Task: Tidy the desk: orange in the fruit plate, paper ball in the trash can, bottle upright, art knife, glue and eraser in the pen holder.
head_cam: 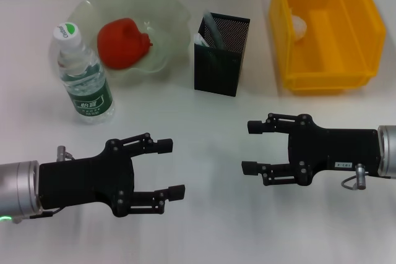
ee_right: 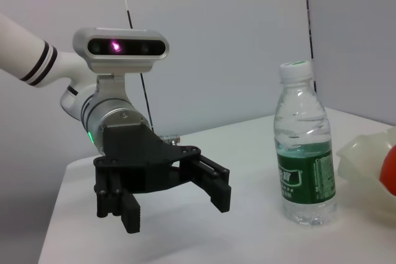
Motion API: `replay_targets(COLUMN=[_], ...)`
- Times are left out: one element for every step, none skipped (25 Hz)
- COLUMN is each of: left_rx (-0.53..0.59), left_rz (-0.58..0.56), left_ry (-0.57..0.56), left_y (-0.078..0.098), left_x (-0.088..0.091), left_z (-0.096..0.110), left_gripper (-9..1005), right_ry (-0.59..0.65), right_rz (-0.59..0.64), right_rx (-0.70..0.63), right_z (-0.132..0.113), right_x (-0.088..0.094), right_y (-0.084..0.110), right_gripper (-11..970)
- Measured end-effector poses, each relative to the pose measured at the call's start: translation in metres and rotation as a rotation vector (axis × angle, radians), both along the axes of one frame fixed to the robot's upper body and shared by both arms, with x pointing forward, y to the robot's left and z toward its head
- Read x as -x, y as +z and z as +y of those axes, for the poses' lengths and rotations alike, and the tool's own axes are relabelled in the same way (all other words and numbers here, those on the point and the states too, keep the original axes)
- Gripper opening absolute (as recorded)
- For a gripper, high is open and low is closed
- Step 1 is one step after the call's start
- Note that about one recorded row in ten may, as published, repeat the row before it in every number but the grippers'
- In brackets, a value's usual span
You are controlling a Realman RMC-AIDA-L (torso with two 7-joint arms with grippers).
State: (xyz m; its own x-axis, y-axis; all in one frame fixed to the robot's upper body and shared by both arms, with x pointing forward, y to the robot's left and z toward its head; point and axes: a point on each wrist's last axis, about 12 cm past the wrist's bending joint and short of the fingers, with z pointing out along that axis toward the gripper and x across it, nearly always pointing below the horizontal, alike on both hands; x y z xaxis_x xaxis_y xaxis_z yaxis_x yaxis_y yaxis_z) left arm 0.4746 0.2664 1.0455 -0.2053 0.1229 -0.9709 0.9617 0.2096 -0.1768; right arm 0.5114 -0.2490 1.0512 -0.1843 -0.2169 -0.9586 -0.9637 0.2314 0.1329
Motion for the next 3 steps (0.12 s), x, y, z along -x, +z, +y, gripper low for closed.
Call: replay_targets(left_rx=[0.0, 0.0, 0.0], left_rz=[0.0, 0.0, 0.0], left_ry=[0.0, 0.0, -0.001], left_y=[0.0, 0.0001, 0.0001], left_x=[-0.0001, -0.0001, -0.0001], left_z=[0.0, 0.0, -0.0001], left_gripper=[847, 847, 847], right_ry=[0.0, 0.0, 0.0], right_rz=[0.0, 0.0, 0.0], right_rx=[0.0, 0.0, 0.0], right_z=[0.0, -0.0001, -0.0001], right_x=[0.0, 0.0001, 0.0002], right_y=[0.0, -0.0001, -0.0001], right_gripper=[794, 794, 794])
